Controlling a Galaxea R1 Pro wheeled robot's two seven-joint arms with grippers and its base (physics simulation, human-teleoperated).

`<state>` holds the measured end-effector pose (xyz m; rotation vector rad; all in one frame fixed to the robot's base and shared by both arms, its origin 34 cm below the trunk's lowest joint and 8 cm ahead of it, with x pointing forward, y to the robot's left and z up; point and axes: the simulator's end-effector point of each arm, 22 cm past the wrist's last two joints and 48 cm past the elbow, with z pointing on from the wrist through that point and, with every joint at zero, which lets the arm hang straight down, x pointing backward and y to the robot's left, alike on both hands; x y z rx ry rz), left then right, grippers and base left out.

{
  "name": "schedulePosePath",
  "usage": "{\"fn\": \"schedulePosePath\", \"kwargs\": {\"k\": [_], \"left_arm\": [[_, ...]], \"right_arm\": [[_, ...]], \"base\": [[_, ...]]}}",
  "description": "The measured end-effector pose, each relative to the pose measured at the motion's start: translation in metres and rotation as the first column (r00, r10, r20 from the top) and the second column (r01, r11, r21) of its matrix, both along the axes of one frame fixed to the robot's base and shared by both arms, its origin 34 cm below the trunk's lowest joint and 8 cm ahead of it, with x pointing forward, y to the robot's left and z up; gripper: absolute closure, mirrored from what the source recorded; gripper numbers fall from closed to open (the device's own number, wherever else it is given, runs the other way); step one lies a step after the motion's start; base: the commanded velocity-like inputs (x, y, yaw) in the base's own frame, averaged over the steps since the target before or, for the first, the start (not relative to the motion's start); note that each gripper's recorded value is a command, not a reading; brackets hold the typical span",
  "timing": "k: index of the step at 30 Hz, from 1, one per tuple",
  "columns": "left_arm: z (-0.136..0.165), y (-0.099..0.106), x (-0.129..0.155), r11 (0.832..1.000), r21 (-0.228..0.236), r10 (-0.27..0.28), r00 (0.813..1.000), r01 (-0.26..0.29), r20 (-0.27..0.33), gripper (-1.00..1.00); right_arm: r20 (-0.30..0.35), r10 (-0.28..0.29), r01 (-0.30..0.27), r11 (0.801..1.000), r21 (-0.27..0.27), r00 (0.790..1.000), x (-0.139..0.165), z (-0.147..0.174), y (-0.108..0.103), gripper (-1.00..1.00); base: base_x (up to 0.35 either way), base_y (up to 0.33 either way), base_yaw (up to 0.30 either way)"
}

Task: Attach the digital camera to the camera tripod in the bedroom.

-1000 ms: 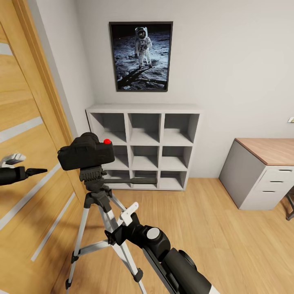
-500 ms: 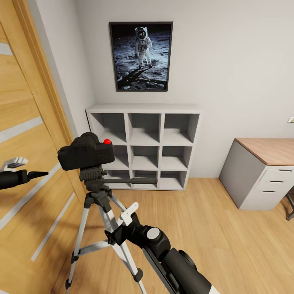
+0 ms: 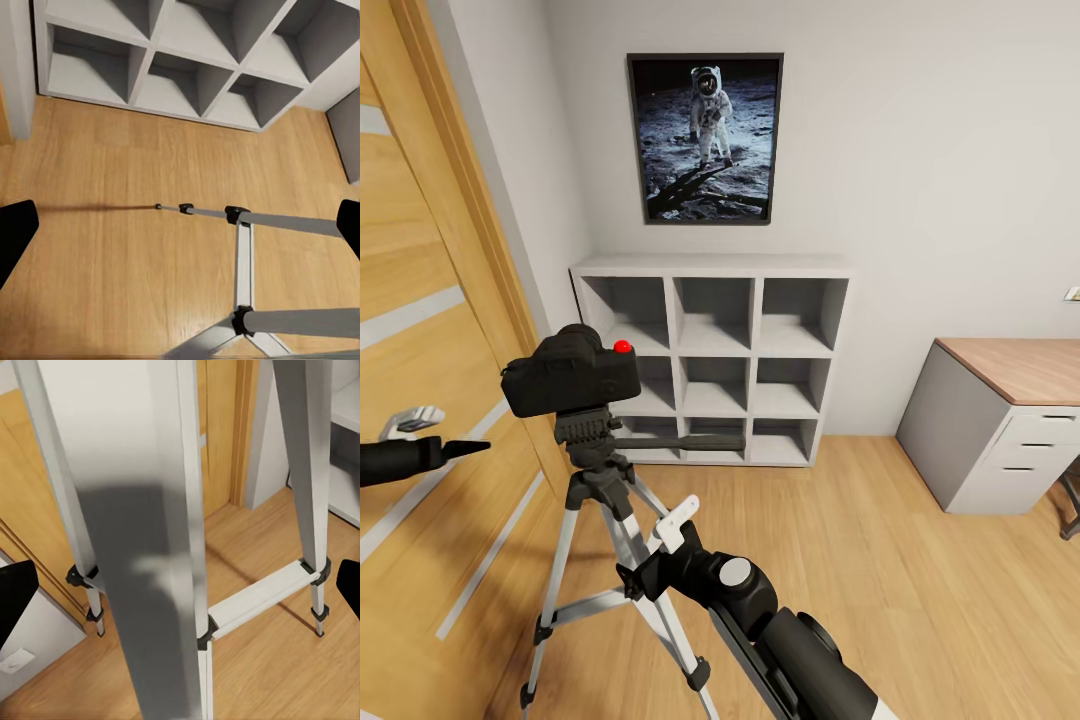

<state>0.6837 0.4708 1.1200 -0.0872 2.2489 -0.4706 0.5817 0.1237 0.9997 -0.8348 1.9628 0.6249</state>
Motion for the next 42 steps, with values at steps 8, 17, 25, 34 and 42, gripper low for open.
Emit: {"fn": "schedulePosePath", "kwargs": {"k": [8,17,25,34,42], "left_arm": [[-0.026,-0.010,-0.004,1.000,-0.003,-0.006,1.000,0.006,-0.018,-1.00],[-0.070,0.004,-0.018,0.997,0.048,0.070,0.997,-0.068,-0.028,-1.00],[-0.090,0.009,-0.027,0.993,0.068,0.101,0.995,-0.099,-0.026,-1.00],[-0.117,0.006,-0.033,0.984,0.092,0.156,0.986,-0.151,-0.060,-1.00],[-0.149,-0.011,-0.046,0.981,0.075,0.189,0.977,-0.182,-0.102,-1.00]], "right_arm": [[0.000,0.001,-0.001,1.000,0.000,1.000,0.000,0.000,0.000,-1.00],[0.001,0.000,0.000,1.000,-0.001,1.000,0.000,0.000,0.000,-1.00],[0.002,0.000,0.000,1.000,0.000,1.000,0.001,0.001,0.000,-1.00],[0.002,0.000,0.000,1.000,0.000,1.000,0.001,0.001,0.000,-1.00],[0.002,0.000,0.000,1.000,0.001,1.000,0.000,0.001,0.000,-1.00]], "base": [[0.000,0.000,0.000],[0.000,0.000,0.000],[0.000,0.000,0.000],[0.000,0.000,0.000],[0.000,0.000,0.000]]}}
